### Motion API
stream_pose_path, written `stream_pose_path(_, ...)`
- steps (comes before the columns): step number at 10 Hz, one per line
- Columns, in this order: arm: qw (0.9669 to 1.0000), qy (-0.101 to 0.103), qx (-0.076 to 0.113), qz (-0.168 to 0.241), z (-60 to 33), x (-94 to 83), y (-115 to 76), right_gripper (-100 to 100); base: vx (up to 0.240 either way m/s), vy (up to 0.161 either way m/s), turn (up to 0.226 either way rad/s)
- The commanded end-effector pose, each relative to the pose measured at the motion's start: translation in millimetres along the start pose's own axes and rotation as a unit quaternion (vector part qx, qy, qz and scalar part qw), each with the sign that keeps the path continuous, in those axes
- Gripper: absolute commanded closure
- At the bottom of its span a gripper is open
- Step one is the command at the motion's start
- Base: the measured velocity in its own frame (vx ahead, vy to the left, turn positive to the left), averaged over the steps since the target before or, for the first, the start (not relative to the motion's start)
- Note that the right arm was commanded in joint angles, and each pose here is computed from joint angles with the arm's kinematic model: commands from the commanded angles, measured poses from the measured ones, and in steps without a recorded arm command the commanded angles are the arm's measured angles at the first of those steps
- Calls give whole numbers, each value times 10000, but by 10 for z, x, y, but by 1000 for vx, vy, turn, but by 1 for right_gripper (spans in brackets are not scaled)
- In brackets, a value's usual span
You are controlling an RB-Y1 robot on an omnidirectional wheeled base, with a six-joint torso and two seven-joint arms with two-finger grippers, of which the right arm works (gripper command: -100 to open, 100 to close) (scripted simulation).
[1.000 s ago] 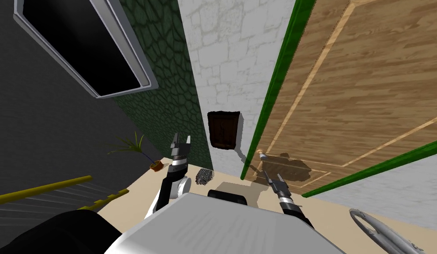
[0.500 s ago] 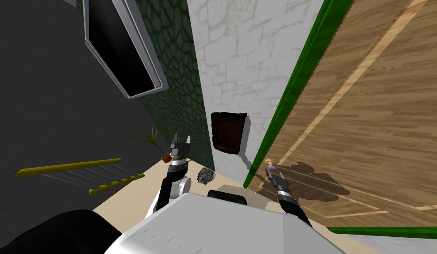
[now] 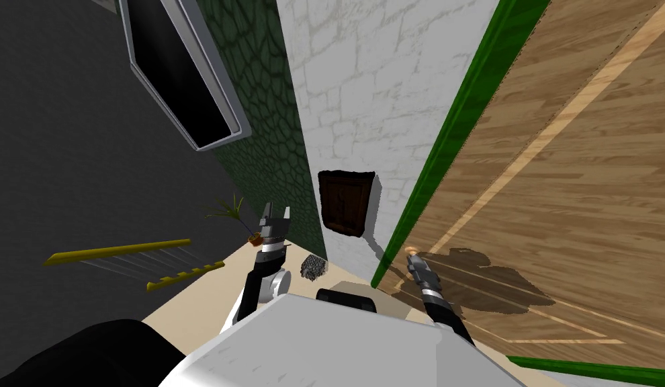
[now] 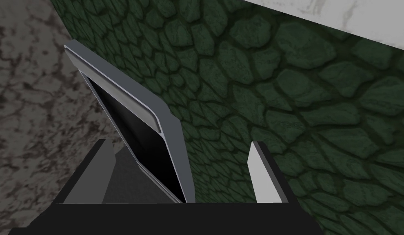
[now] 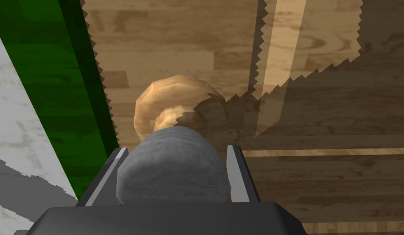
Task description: Pull the door open
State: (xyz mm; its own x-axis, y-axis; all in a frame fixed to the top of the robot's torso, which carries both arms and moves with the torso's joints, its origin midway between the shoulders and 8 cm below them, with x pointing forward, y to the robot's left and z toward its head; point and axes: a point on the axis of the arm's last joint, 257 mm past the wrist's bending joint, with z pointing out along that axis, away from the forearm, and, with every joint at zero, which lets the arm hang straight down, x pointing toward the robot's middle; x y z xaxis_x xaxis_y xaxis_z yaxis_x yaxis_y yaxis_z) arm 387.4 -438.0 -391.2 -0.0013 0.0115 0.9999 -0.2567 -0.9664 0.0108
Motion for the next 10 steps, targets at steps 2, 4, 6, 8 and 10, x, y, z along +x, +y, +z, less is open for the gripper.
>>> stream_pose_path(2,10000,13,10,11,0,5,-19,100,-8,4,-1)
stream_pose_path(4,9999,-11,116,-1,-50,-10,-22,100,-60,-9,40)
stream_pose_path(6,9998,-4,220,3,-85,-6,-44,100,-181,-39,90)
stream_pose_path(8,9993,0,380,14,-142,-2,-78,100,-190,-43,83)
stream_pose_path(10,9985,-3,539,29,-202,-1,-112,100,-201,-35,84)
